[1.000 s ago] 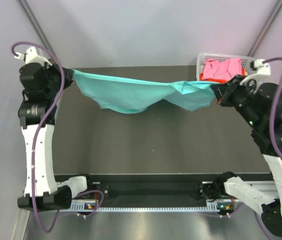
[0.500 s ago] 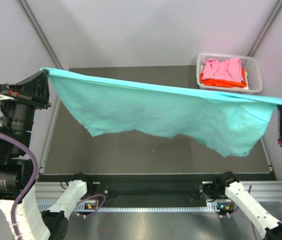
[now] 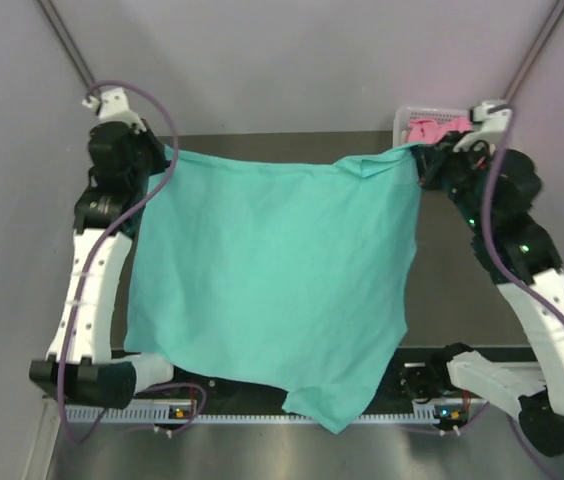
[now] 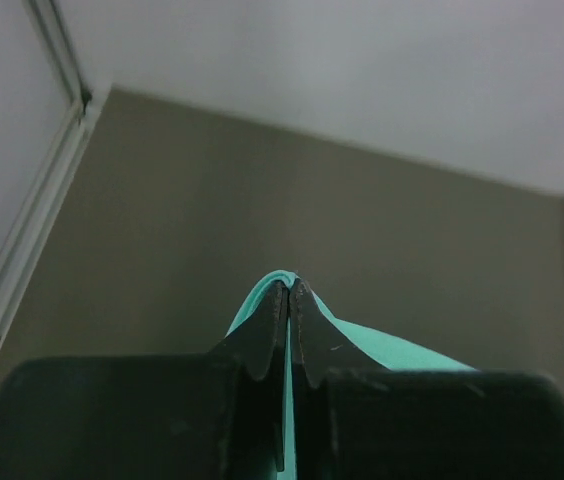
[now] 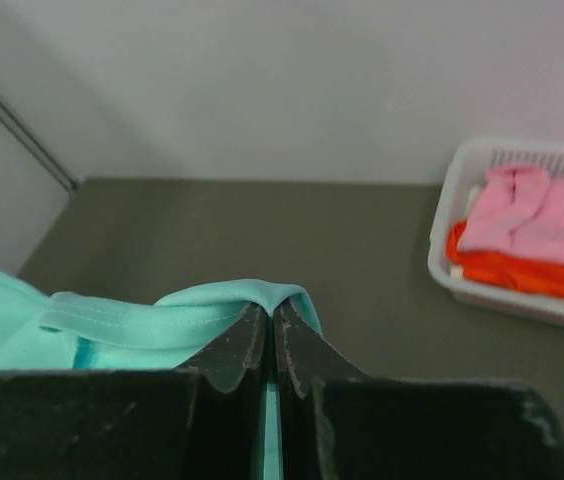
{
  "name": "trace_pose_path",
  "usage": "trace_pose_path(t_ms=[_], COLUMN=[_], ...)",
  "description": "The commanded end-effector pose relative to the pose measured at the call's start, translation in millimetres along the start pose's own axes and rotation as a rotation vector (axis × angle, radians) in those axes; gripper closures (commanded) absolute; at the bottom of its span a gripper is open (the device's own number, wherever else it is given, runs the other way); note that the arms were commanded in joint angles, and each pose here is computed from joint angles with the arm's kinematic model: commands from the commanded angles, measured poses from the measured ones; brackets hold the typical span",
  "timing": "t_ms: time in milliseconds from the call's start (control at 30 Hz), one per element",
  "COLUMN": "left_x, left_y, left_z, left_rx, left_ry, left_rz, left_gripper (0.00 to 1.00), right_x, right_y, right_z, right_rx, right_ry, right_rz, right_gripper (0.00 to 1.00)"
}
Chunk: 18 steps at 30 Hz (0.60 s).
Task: Fold and stack the t-shirts
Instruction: Flatten the tshirt out, then fold the tshirt
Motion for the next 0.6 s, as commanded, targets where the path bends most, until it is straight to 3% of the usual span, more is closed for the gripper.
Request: trace_pose_path(t_ms=[0,233,400,433,567], left_x=[48,156,183,204,222], left_y=[-48,-164,-238,-253,-282], left_z=[28,72,98,109,112], left_rx=[-0.106,-0.119,-0.187,-0.202,-0.18], left_ry=[-0.104,-0.165,-0.105,-0.09,-0.063], left_rz=[0.099,0.29,0.355,0.401,0.413], left_gripper=[1.0,1.0,1.0,1.0,1.0], right_x=[35,143,184,205,221], right_y=[-31,-105,-155,-167,-197], right_z=[1,-13,-28,-30,-35], right_rx=[0.031,0.107,0.132,0.12,0.119], right_ry=[-0.055,-0.071,-0.043,-0.031,-0.028], right_rz=[0.07,0.328,0.44,0.491,0.538], right_gripper=[1.0,1.0,1.0,1.0,1.0])
Point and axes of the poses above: each gripper's point midway between its finger pads, its own y axis back along the fingers, its own z axis along the line the jaws close on, x = y × z, the point moved 9 cm from there along y, back along the fingers, and after that the axes turned 11 degrees about y, right-handed, at the moved point
